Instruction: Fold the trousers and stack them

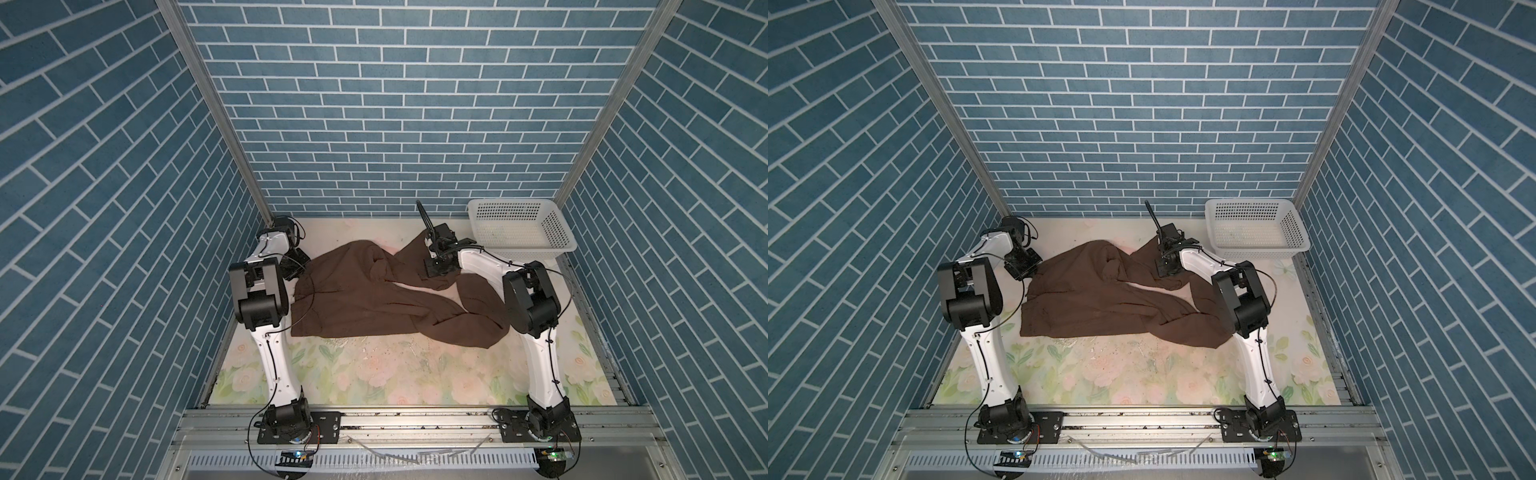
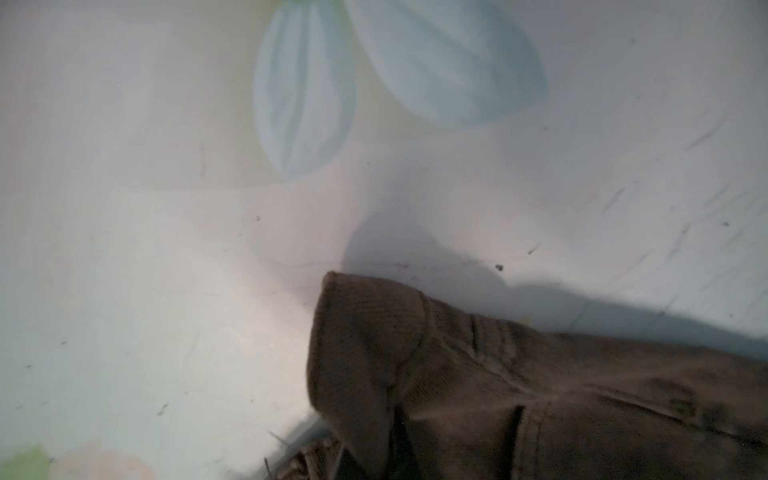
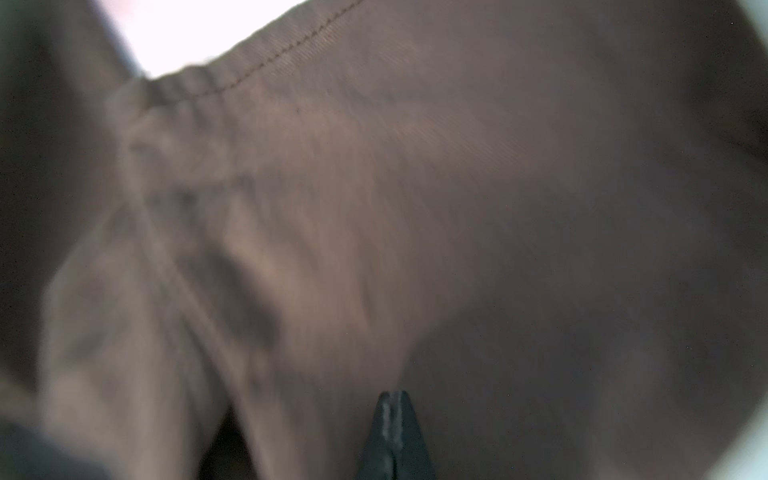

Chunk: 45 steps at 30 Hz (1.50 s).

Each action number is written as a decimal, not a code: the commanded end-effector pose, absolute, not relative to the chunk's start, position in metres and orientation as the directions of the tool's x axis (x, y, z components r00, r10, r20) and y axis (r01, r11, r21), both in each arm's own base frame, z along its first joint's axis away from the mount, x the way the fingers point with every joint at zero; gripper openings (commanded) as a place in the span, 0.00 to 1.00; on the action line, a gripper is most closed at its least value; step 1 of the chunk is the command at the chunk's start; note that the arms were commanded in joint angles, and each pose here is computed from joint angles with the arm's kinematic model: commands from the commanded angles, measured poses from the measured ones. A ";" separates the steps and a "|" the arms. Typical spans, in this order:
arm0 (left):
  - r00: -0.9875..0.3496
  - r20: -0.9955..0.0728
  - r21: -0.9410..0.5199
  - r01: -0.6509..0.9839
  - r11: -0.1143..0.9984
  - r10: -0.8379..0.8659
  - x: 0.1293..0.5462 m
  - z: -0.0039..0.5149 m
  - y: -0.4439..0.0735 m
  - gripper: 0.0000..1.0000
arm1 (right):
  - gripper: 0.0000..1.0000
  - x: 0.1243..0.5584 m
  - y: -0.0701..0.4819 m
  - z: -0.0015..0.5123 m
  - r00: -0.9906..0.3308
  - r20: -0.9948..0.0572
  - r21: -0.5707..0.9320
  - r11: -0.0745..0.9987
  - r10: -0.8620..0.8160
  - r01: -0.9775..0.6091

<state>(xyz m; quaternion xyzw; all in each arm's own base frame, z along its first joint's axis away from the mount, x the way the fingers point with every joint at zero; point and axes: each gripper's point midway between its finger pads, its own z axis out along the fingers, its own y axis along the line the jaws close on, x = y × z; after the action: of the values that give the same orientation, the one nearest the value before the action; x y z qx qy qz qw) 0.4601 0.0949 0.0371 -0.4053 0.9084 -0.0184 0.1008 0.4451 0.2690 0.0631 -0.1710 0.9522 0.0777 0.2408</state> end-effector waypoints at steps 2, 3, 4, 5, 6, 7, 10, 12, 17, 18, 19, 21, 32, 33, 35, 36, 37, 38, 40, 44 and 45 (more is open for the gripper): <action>-0.619 -0.181 -0.074 -0.766 0.638 -0.764 0.425 0.063 0.121 0.00 | 0.00 0.416 0.232 0.107 -0.823 -0.553 0.101 0.969 -0.133 -0.224; -0.605 -0.184 -0.077 -0.777 0.625 -0.775 0.418 0.065 0.126 0.00 | 0.00 0.401 0.221 0.106 -0.833 -0.544 0.114 0.974 -0.104 -0.196; -0.591 -0.187 -0.080 -0.787 0.612 -0.785 0.411 0.068 0.132 0.00 | 0.00 0.387 0.212 0.103 -0.842 -0.534 0.121 0.978 -0.080 -0.170; -0.576 -0.188 -0.077 -0.798 0.597 -0.795 0.403 0.069 0.137 0.00 | 0.00 0.375 0.203 0.100 -0.848 -0.526 0.123 0.981 -0.062 -0.148; -0.563 -0.193 -0.071 -0.809 0.584 -0.803 0.395 0.072 0.143 0.00 | 0.00 0.362 0.194 0.097 -0.853 -0.520 0.128 0.984 -0.042 -0.127; -0.548 -0.203 -0.059 -0.821 0.569 -0.812 0.386 0.075 0.150 0.00 | 0.00 0.352 0.187 0.094 -0.855 -0.518 0.125 0.986 -0.033 -0.114; -0.515 -0.231 -0.030 -0.844 0.535 -0.826 0.366 0.085 0.168 0.00 | 0.00 0.338 0.182 0.096 -0.850 -0.521 0.113 0.981 -0.077 -0.158; -0.502 -0.228 -0.025 -0.854 0.520 -0.834 0.357 0.089 0.175 0.00 | 0.29 0.342 0.195 0.100 -0.840 -0.524 0.113 0.965 -0.145 -0.237; -0.484 -0.216 -0.044 -0.863 0.504 -0.848 0.352 0.093 0.179 0.00 | 0.64 0.372 0.243 0.106 -0.773 -0.542 0.028 0.913 -0.329 -0.408; -0.481 -0.219 -0.047 -0.864 0.502 -0.849 0.352 0.095 0.180 0.00 | 0.66 0.382 0.253 0.104 -0.760 -0.542 0.009 0.902 -0.359 -0.432; -0.482 -0.221 -0.049 -0.862 0.504 -0.848 0.353 0.096 0.180 0.00 | 0.66 0.391 0.262 0.100 -0.754 -0.533 -0.002 0.892 -0.383 -0.452; -0.485 -0.218 -0.051 -0.861 0.506 -0.847 0.354 0.099 0.181 0.00 | 0.66 0.409 0.277 0.093 -0.747 -0.525 -0.011 0.881 -0.408 -0.473; -0.498 -0.191 -0.069 -0.853 0.518 -0.846 0.359 0.098 0.182 0.00 | 0.66 0.459 0.331 0.041 -0.759 -0.444 0.033 0.837 -0.477 -0.545; -0.498 -0.188 -0.071 -0.853 0.518 -0.846 0.359 0.097 0.182 0.00 | 0.66 0.459 0.332 0.036 -0.765 -0.434 0.036 0.839 -0.476 -0.543; -0.499 -0.183 -0.073 -0.852 0.518 -0.847 0.359 0.096 0.182 0.00 | 0.62 0.458 0.330 0.028 -0.779 -0.415 0.038 0.847 -0.469 -0.530; -0.499 -0.183 -0.077 -0.852 0.518 -0.847 0.360 0.096 0.181 0.00 | 0.57 0.456 0.329 0.023 -0.788 -0.405 0.038 0.852 -0.465 -0.522; -0.498 -0.183 -0.082 -0.852 0.518 -0.848 0.362 0.096 0.181 0.00 | 0.47 0.454 0.326 0.019 -0.797 -0.395 0.037 0.859 -0.457 -0.511; -0.499 -0.180 -0.085 -0.851 0.518 -0.848 0.362 0.096 0.181 0.00 | 0.31 0.452 0.323 0.018 -0.804 -0.389 0.034 0.866 -0.449 -0.499; -0.498 -0.179 -0.088 -0.851 0.518 -0.848 0.363 0.096 0.181 0.00 | 0.04 0.447 0.312 0.020 -0.818 -0.396 0.019 0.887 -0.417 -0.461; -0.503 -0.180 -0.088 -0.848 0.523 -0.846 0.363 0.098 0.181 0.00 | 0.00 0.427 0.288 0.042 -0.833 -0.431 0.020 0.919 -0.347 -0.393; -0.504 -0.179 -0.087 -0.848 0.524 -0.845 0.362 0.098 0.181 0.00 | 0.00 0.418 0.278 0.049 -0.842 -0.431 0.023 0.929 -0.324 -0.369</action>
<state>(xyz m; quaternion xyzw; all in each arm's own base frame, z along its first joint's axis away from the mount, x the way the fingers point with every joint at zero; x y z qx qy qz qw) 0.3637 0.1757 0.0937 -0.4898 0.8657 0.0010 0.1027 0.4371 0.3130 0.0345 -0.2250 0.9452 0.0799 0.2229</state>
